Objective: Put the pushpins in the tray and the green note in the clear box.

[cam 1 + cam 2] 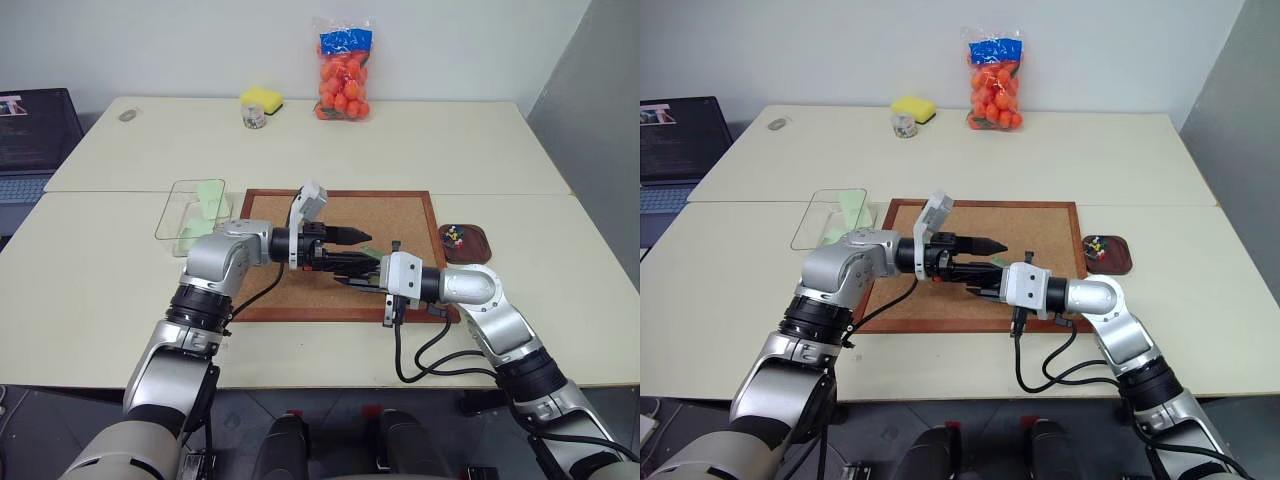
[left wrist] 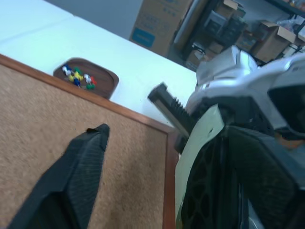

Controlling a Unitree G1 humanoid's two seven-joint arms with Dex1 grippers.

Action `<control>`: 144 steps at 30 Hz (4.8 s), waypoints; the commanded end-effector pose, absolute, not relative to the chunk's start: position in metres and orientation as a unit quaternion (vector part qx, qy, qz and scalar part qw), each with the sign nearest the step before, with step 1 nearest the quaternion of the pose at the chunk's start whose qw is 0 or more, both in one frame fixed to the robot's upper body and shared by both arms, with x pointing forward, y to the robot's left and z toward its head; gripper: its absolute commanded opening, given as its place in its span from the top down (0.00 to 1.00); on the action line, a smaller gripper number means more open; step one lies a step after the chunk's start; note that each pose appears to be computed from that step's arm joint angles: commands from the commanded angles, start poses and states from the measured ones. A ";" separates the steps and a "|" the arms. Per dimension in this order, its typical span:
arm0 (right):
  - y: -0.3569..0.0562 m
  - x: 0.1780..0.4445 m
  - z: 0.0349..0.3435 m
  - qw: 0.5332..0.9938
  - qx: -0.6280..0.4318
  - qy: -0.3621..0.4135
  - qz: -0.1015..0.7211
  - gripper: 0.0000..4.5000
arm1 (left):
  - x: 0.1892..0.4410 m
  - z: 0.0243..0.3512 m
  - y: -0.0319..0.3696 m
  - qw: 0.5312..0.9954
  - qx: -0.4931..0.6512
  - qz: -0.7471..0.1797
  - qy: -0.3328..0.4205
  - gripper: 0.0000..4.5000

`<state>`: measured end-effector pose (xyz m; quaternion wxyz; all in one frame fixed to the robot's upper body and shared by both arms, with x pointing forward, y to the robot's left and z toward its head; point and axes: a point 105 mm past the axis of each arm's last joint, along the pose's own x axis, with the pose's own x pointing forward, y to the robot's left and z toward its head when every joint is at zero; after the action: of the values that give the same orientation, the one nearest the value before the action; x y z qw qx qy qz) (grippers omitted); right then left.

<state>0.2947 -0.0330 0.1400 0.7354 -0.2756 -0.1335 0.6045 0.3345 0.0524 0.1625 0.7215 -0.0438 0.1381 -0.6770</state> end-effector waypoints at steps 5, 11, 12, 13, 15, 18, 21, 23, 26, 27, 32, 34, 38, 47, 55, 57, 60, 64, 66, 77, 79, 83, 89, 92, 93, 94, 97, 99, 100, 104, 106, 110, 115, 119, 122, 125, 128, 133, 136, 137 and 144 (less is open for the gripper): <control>-0.029 0.289 0.157 0.725 -0.280 -0.170 0.606 1.00 | 0.334 0.165 0.056 0.716 -0.030 -0.685 0.135 0.49; -0.028 0.288 0.155 0.725 -0.279 -0.169 0.607 1.00 | 0.333 0.171 0.053 0.712 -0.048 -0.689 0.127 0.78; -0.028 0.289 0.155 0.725 -0.279 -0.168 0.607 1.00 | 0.333 0.172 0.053 0.711 -0.050 -0.690 0.125 0.82; -0.028 0.289 0.155 0.725 -0.280 -0.168 0.606 1.00 | 0.333 0.173 0.053 0.710 -0.051 -0.691 0.124 0.86; -0.029 0.290 0.154 0.726 -0.280 -0.167 0.605 1.00 | 0.332 0.174 0.052 0.708 -0.053 -0.693 0.121 0.96; -0.028 0.290 0.154 0.728 -0.279 -0.167 0.604 1.00 | 0.330 0.176 0.052 0.705 -0.055 -0.697 0.119 1.00; -0.028 0.290 0.155 0.728 -0.280 -0.169 0.603 1.00 | 0.329 0.173 0.053 0.705 -0.050 -0.697 0.122 1.00; -0.029 0.290 0.156 0.728 -0.282 -0.171 0.601 1.00 | 0.332 0.168 0.054 0.715 -0.032 -0.687 0.126 1.00; -0.031 0.290 0.160 0.730 -0.285 -0.176 0.595 1.00 | 0.335 0.160 0.058 0.725 -0.011 -0.676 0.133 1.00; -0.031 0.289 0.162 0.731 -0.285 -0.179 0.593 1.00 | 0.336 0.158 0.060 0.729 -0.003 -0.671 0.131 1.00; -0.036 0.284 0.172 0.742 -0.277 -0.186 0.582 1.00 | 0.354 0.148 0.070 0.774 0.035 -0.623 0.105 1.00; -0.038 0.282 0.176 0.749 -0.270 -0.186 0.576 1.00 | 0.357 0.146 0.073 0.784 0.044 -0.612 0.100 1.00; -0.045 0.281 0.189 0.776 -0.236 -0.185 0.554 1.00 | 0.363 0.143 0.076 0.796 0.056 -0.595 0.089 1.00; -0.110 0.331 0.196 0.918 -0.135 -0.112 0.357 1.00 | 0.367 0.162 0.067 0.814 0.035 -0.578 0.041 1.00; -0.198 0.362 0.159 0.994 -0.032 0.012 0.104 1.00 | 0.336 0.176 0.023 0.796 0.103 -0.595 -0.042 1.00; -0.210 0.366 0.152 0.997 -0.014 0.032 0.069 1.00 | 0.332 0.174 0.014 0.792 0.109 -0.599 -0.043 1.00; -0.217 0.371 0.148 0.998 -0.001 0.047 0.052 1.00 | 0.331 0.168 0.008 0.788 0.119 -0.602 -0.040 1.00; -0.224 0.377 0.142 0.997 0.025 0.066 0.037 1.00 | 0.330 0.164 0.004 0.787 0.120 -0.604 -0.034 1.00; -0.227 0.381 0.137 0.996 0.041 0.071 0.027 1.00 | 0.329 0.163 0.005 0.786 0.121 -0.606 -0.031 1.00; -0.232 0.391 0.131 0.995 0.060 0.078 0.017 0.56 | 0.333 0.164 0.009 0.789 0.121 -0.602 -0.027 1.00; -0.233 0.391 0.132 0.995 0.060 0.075 0.015 0.44 | 0.334 0.165 0.010 0.790 0.121 -0.600 -0.027 1.00; -0.236 0.390 0.135 0.996 0.062 0.070 0.010 0.20 | 0.337 0.166 0.012 0.793 0.121 -0.597 -0.027 1.00; -0.223 0.381 0.145 0.996 0.051 0.052 0.058 0.02 | 0.340 0.166 0.017 0.801 0.115 -0.587 -0.024 1.00; -0.207 0.368 0.153 0.992 0.037 0.036 0.116 0.02 | 0.342 0.164 0.025 0.812 0.108 -0.573 -0.018 1.00; -0.203 0.365 0.156 0.991 0.027 0.031 0.130 0.02 | 0.343 0.164 0.027 0.816 0.104 -0.569 -0.016 1.00; -0.199 0.361 0.159 0.989 0.020 0.024 0.143 0.02 | 0.344 0.164 0.030 0.821 0.102 -0.562 -0.014 1.00; -0.184 0.346 0.170 0.982 -0.007 -0.005 0.190 0.02 | 0.348 0.162 0.040 0.839 0.092 -0.537 -0.005 1.00; -0.176 0.338 0.175 0.977 -0.020 -0.017 0.212 0.02 | 0.349 0.162 0.043 0.846 0.093 -0.524 -0.004 1.00; -0.172 0.335 0.177 0.974 -0.023 -0.024 0.222 0.02 | 0.350 0.162 0.044 0.849 0.094 -0.520 -0.004 1.00; -0.145 0.315 0.190 0.951 -0.045 -0.054 0.300 0.02 | 0.375 0.176 0.076 0.902 0.090 -0.421 -0.024 1.00; -0.130 0.306 0.196 0.936 -0.048 -0.066 0.343 0.02 | 0.386 0.186 0.098 0.929 0.086 -0.358 -0.038 1.00; -0.106 0.293 0.206 0.912 -0.043 -0.084 0.400 0.02 | 0.397 0.200 0.148 0.969 0.078 -0.229 -0.052 1.00; -0.082 0.285 0.215 0.885 -0.030 -0.096 0.455 0.02 | 0.390 0.213 0.217 0.993 0.084 -0.043 -0.067 1.00; -0.074 0.288 0.216 0.876 -0.027 -0.098 0.472 0.02 | 0.383 0.211 0.257 0.993 0.066 0.075 -0.057 1.00; -0.072 0.291 0.214 0.873 -0.029 -0.098 0.477 0.02 | 0.381 0.205 0.268 0.991 0.056 0.114 -0.043 1.00; -0.072 0.293 0.213 0.871 -0.031 -0.096 0.480 0.02 | 0.382 0.203 0.271 0.990 0.055 0.124 -0.041 1.00; -0.072 0.294 0.212 0.871 -0.032 -0.095 0.481 0.00 | 0.384 0.199 0.271 0.991 0.044 0.122 -0.038 0.89; -0.072 0.294 0.211 0.873 -0.035 -0.095 0.478 0.00 | 0.387 0.190 0.271 0.991 0.045 0.120 -0.033 0.65; -0.073 0.293 0.211 0.875 -0.037 -0.095 0.472 0.00 | 0.388 0.190 0.272 0.991 0.044 0.121 -0.033 0.53; -0.074 0.293 0.211 0.876 -0.037 -0.095 0.471 0.00 | 0.388 0.190 0.271 0.991 0.044 0.120 -0.033 0.50; -0.085 0.301 0.205 0.899 -0.050 -0.086 0.426 0.00 | 0.392 0.186 0.254 0.997 0.036 0.068 -0.024 0.17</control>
<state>0.3025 -0.0812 0.1961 0.8933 -0.0382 -0.0634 0.4433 0.3920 0.2620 0.1714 0.9953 0.0351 0.0009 0.0907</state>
